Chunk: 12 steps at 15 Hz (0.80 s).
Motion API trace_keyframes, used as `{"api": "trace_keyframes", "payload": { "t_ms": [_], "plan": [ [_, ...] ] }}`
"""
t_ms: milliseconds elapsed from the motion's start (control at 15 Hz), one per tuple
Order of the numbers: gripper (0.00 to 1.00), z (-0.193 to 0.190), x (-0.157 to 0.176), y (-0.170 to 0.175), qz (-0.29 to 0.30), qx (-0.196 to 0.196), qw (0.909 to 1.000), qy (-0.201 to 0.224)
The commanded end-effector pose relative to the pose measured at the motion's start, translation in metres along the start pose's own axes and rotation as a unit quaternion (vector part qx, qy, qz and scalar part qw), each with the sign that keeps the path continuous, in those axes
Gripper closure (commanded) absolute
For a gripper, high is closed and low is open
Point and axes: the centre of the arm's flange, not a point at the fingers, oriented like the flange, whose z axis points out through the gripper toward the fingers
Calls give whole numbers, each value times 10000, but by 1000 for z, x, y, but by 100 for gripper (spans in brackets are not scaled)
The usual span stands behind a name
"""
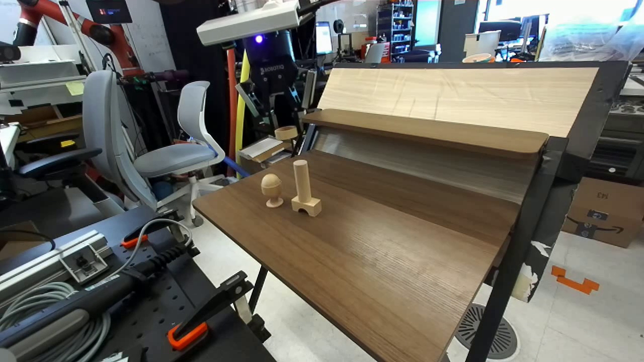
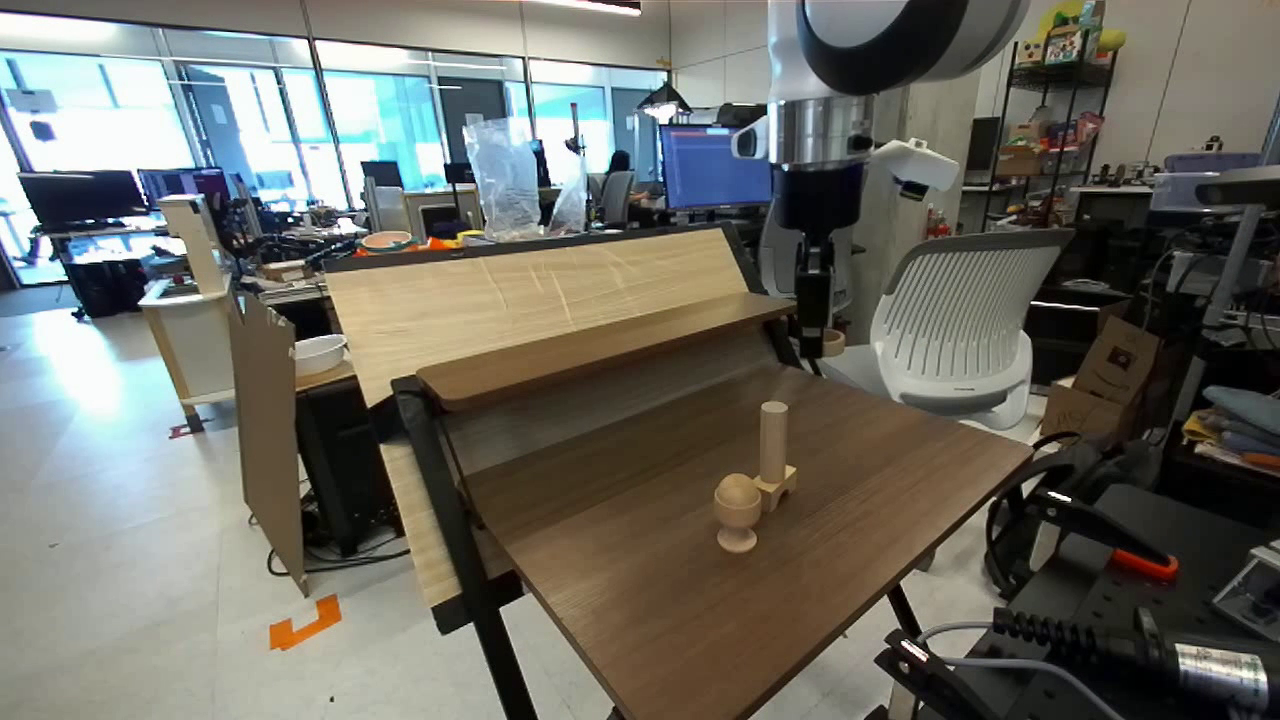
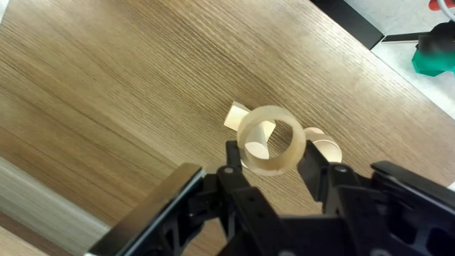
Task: Place the wooden ring on the wooden cylinder
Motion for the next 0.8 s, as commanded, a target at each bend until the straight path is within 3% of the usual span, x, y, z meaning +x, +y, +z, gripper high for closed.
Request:
{"api": "trace_keyframes", "payload": {
  "t_ms": [0, 733],
  "plan": [
    [81, 5, -3, -2, 77, 21, 9998, 187],
    [81, 31, 17, 1, 370, 165, 9989, 218]
  ]
}}
